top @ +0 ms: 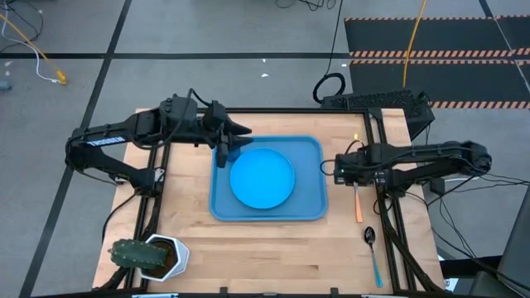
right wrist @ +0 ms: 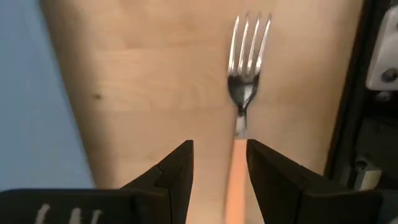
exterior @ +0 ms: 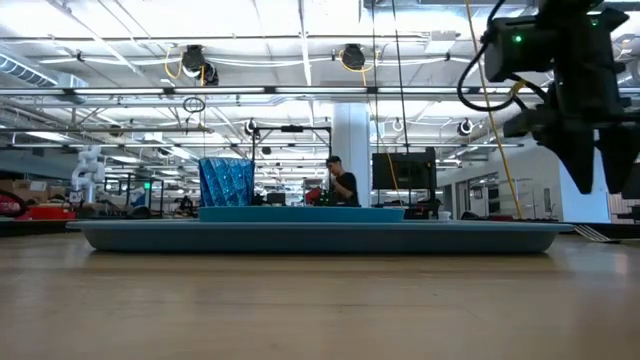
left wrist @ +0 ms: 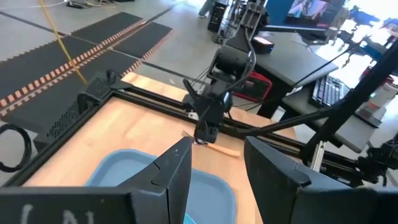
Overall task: Pick and place plate/cup/fork/spoon on tray
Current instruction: Put the orange fork on the blue serving tray to the right of the blue plate
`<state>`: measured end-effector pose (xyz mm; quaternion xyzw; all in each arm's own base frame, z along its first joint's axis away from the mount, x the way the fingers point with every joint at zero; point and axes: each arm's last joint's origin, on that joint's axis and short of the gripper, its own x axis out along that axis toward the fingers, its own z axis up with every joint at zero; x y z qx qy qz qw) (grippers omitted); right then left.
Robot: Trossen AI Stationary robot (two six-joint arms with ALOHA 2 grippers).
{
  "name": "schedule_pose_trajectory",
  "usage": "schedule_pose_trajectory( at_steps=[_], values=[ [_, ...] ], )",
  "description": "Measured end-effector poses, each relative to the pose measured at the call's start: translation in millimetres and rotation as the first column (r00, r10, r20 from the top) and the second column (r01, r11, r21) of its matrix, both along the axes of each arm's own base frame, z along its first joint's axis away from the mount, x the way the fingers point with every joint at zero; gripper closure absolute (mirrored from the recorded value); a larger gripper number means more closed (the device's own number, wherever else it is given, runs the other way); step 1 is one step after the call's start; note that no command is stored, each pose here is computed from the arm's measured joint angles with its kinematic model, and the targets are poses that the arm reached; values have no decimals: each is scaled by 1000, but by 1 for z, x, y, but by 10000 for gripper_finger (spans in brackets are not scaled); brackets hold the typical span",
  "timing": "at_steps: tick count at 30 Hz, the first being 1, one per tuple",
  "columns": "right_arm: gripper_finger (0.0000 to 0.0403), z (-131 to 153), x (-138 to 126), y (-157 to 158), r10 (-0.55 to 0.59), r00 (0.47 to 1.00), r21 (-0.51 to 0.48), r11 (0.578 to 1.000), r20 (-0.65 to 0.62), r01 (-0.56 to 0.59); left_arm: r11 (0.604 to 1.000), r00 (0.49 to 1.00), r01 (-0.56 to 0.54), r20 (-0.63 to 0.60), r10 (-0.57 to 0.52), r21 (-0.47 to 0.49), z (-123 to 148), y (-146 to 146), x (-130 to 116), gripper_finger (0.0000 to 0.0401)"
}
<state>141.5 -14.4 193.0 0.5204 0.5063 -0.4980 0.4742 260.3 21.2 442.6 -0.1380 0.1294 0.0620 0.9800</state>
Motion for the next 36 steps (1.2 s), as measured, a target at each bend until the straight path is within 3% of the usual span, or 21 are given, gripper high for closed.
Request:
schedule_pose_trajectory(
  at_steps=[10,17,20,25,30,33,36],
  values=[
    [261,-15,-5,15,44,999,-31,999,-27,-45,1000,1000,4,3,-4,-22,0,-1,0,252],
    [261,-16,-4,16,-35,999,-47,998,-22,34,997,999,-2,37,5,-80,3,-3,1,252],
    [261,-16,-2,19,-12,1000,-27,1000,-1,12,995,998,7,66,-1,-95,8,-6,-4,252],
    [261,-15,9,23,54,990,-27,998,128,-51,994,997,-1,74,9,-108,9,-7,-6,252],
    [261,-11,28,24,135,938,-70,990,321,-119,994,997,0,81,9,-108,10,-7,-7,252],
    [261,-9,35,23,246,891,-148,968,381,-204,994,997,2,77,7,-108,10,-7,-7,252],
    [261,-13,33,23,277,888,-160,959,366,-233,995,997,13,77,-5,-102,10,-8,-7,252]
  ],
)
